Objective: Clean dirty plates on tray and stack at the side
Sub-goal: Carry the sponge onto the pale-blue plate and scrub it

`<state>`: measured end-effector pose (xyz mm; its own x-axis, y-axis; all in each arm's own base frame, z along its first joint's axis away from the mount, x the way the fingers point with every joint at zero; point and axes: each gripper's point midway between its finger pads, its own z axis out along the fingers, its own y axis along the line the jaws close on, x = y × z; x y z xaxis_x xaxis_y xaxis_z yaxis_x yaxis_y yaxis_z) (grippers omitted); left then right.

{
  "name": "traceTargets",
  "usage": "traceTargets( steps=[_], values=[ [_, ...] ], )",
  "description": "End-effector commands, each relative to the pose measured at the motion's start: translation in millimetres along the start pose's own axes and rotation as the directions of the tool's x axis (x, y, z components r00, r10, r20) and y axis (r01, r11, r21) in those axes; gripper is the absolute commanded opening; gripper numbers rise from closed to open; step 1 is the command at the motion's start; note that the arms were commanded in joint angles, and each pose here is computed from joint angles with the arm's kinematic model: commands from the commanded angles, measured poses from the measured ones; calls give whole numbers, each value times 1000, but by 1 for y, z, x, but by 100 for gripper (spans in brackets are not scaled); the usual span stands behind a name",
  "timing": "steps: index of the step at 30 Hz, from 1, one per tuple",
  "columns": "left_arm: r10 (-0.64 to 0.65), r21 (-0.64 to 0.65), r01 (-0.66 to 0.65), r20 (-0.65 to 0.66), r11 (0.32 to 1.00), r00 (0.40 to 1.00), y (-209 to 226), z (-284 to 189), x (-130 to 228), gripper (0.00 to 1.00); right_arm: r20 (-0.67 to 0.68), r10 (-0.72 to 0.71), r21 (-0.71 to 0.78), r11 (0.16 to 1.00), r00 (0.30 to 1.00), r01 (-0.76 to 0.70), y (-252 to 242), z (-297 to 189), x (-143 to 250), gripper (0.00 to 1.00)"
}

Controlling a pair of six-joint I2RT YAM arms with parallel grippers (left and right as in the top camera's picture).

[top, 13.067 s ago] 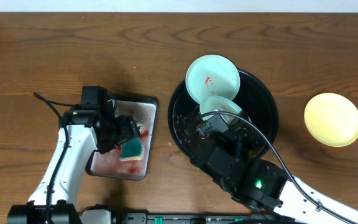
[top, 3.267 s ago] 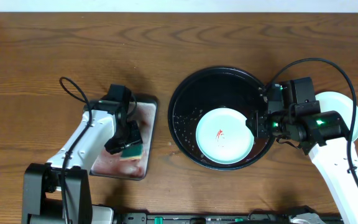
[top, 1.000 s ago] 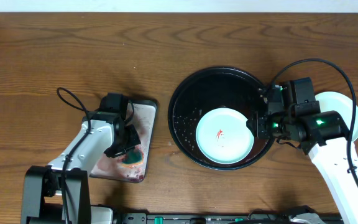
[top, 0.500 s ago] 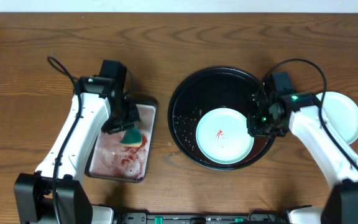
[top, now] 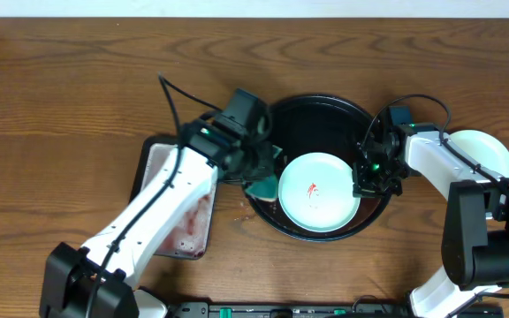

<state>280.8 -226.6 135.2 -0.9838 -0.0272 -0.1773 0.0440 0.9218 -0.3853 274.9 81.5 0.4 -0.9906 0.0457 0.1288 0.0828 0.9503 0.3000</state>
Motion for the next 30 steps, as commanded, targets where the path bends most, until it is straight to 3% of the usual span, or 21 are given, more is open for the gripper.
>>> traceTargets(
  steps=[1,11,17,22,26,30],
  values=[
    [-48,48,48,-10,998,999,-34,16,7,7,-15,23,-1,1000,1000,-23,-4,9,0,1],
    [-33,129,54,-160,990,987,-94,108,50,8,-31,44,26,999,999,-44,-8,8,4,1],
    [-40,66,57,-232,996,972,-71,162,61,7,-45,49,28,998,998,-48,-9,8,8,1],
    [-101,-261,66,-125,963,987,5,163,47,7,-49,50,29,998,998,-48,-9,8,9,1],
    [-64,-504,32,-47,863,997,61,141,33,7,-51,47,40,998,998,-45,-11,8,9,1],
    [9,-642,2,14,767,1000,85,116,13,7,-53,45,74,996,998,-41,-16,8,11,1]
  ],
)
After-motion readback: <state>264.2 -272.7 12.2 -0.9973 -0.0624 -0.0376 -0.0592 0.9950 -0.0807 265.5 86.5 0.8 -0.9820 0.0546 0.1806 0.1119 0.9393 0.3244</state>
